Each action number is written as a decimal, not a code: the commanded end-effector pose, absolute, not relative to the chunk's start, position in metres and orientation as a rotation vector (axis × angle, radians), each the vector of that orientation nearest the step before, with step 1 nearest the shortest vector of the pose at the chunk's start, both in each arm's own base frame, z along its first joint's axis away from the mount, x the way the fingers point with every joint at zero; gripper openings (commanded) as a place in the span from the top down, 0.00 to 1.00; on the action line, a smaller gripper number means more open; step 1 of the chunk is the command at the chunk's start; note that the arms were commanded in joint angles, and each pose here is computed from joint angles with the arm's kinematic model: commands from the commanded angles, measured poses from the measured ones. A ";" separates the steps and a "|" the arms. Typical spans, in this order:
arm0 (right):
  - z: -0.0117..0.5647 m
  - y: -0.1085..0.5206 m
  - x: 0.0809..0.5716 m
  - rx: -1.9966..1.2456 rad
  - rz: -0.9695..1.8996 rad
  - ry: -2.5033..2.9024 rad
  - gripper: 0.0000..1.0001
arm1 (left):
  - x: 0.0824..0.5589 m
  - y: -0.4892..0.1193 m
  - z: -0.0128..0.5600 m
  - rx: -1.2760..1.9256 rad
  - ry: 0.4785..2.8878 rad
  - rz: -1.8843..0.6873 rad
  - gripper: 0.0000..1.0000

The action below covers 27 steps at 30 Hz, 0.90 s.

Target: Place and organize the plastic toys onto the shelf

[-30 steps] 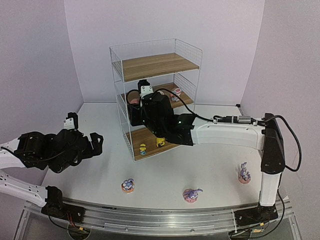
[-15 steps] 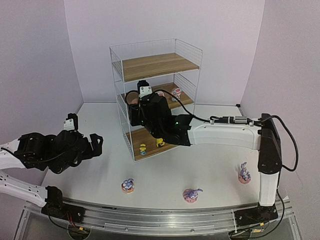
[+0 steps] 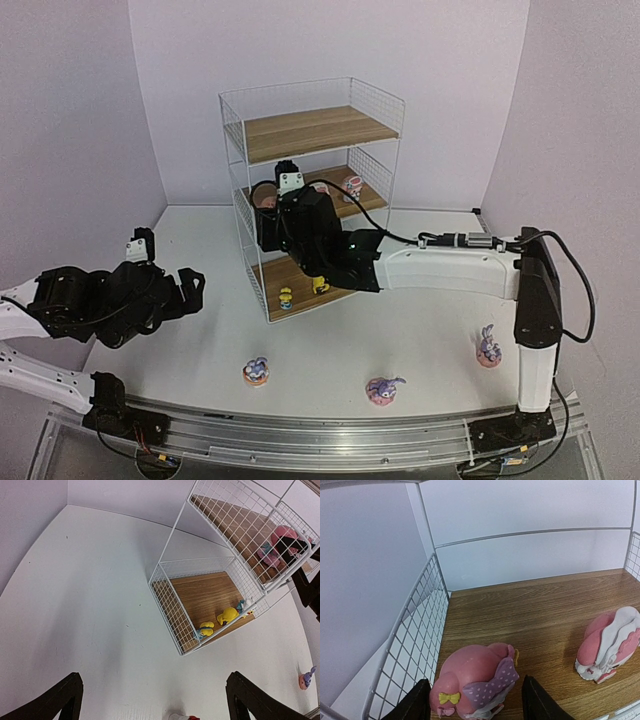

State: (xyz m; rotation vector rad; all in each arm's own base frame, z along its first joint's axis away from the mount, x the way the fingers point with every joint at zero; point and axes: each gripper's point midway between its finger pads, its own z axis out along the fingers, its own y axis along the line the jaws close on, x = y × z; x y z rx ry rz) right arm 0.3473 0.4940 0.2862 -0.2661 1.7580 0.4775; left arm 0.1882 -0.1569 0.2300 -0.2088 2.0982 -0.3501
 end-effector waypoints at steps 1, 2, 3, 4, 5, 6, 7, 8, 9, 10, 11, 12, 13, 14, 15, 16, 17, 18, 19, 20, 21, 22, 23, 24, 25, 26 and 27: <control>0.310 0.498 0.346 -0.218 0.521 1.711 0.41 | 0.188 -0.157 0.232 -0.200 2.088 -0.357 0.00; 0.310 0.498 0.345 -0.219 0.520 1.711 0.40 | 0.188 -0.157 0.232 -0.199 2.088 -0.356 0.00; 0.311 0.498 0.345 -0.220 0.520 1.710 0.40 | 0.188 -0.156 0.231 -0.200 2.088 -0.355 0.00; 0.312 0.498 0.344 -0.219 0.520 1.710 0.39 | 0.188 -0.157 0.231 -0.199 2.089 -0.356 0.00; 0.313 0.497 0.343 -0.218 0.520 1.708 0.38 | 0.188 -0.157 0.231 -0.199 2.089 -0.357 0.00; 0.314 0.497 0.342 -0.218 0.520 1.706 0.38 | 0.188 -0.157 0.231 -0.199 2.090 -0.357 0.00; 0.316 0.496 0.342 -0.217 0.520 1.704 0.37 | 0.188 -0.157 0.231 -0.200 2.089 -0.357 0.00; 0.317 0.495 0.341 -0.216 0.521 1.703 0.36 | 0.188 -0.157 0.231 -0.200 2.089 -0.358 0.00; 0.319 0.493 0.339 -0.216 0.523 1.702 0.36 | 0.188 -0.157 0.231 -0.200 2.090 -0.360 0.00; 0.320 0.493 0.338 -0.216 0.528 1.702 0.35 | 0.188 -0.157 0.231 -0.200 2.090 -0.363 0.00; 0.322 0.491 0.336 -0.215 0.535 1.702 0.34 | 0.188 -0.157 0.231 -0.200 2.090 -0.365 0.00; 0.324 0.489 0.334 -0.213 0.544 1.702 0.34 | 0.188 -0.158 0.231 -0.199 2.089 -0.368 0.00; 0.326 0.487 0.332 -0.212 0.554 1.702 0.34 | 0.188 -0.158 0.232 -0.198 2.087 -0.373 0.00; 0.327 0.486 0.330 -0.213 0.566 1.704 0.33 | 0.188 -0.159 0.232 -0.192 2.087 -0.375 0.00; 0.330 0.483 0.328 -0.211 0.582 1.706 0.33 | 0.188 -0.161 0.233 -0.187 2.086 -0.382 0.00; 0.331 0.482 0.326 -0.212 0.594 1.706 0.33 | 0.188 -0.162 0.234 -0.179 2.084 -0.387 0.00; 0.333 0.480 0.324 -0.216 0.608 1.708 0.33 | 0.188 -0.164 0.235 -0.176 2.082 -0.395 0.00; 0.334 0.479 0.321 -0.219 0.621 1.710 0.33 | 0.188 -0.165 0.235 -0.169 2.081 -0.394 0.00; 0.333 0.477 0.319 -0.225 0.632 1.715 0.33 | 0.188 -0.166 0.235 -0.166 2.080 -0.395 0.00; 0.335 0.476 0.316 -0.231 0.653 1.717 0.32 | 0.189 -0.167 0.235 -0.162 2.080 -0.396 0.00; 0.337 0.476 0.313 -0.239 0.673 1.717 0.32 | 0.189 -0.168 0.235 -0.160 2.080 -0.395 0.00; 0.338 0.475 0.310 -0.249 0.690 1.719 0.32 | 0.189 -0.169 0.236 -0.158 2.079 -0.396 0.00; 0.339 0.475 0.306 -0.261 0.709 1.721 0.32 | 0.189 -0.169 0.236 -0.156 2.079 -0.398 0.00; 0.341 0.474 0.304 -0.269 0.722 1.723 0.32 | 0.189 -0.170 0.236 -0.157 2.078 -0.400 0.00; 0.342 0.471 0.302 -0.271 0.729 1.724 0.33 | 0.189 -0.170 0.236 -0.156 2.079 -0.400 0.00; 0.342 0.468 0.300 -0.266 0.727 1.725 0.36 | 0.189 -0.170 0.236 -0.157 2.078 -0.403 0.00; 0.343 0.463 0.300 -0.258 0.720 1.725 0.39 | 0.189 -0.171 0.236 -0.157 2.079 -0.407 0.00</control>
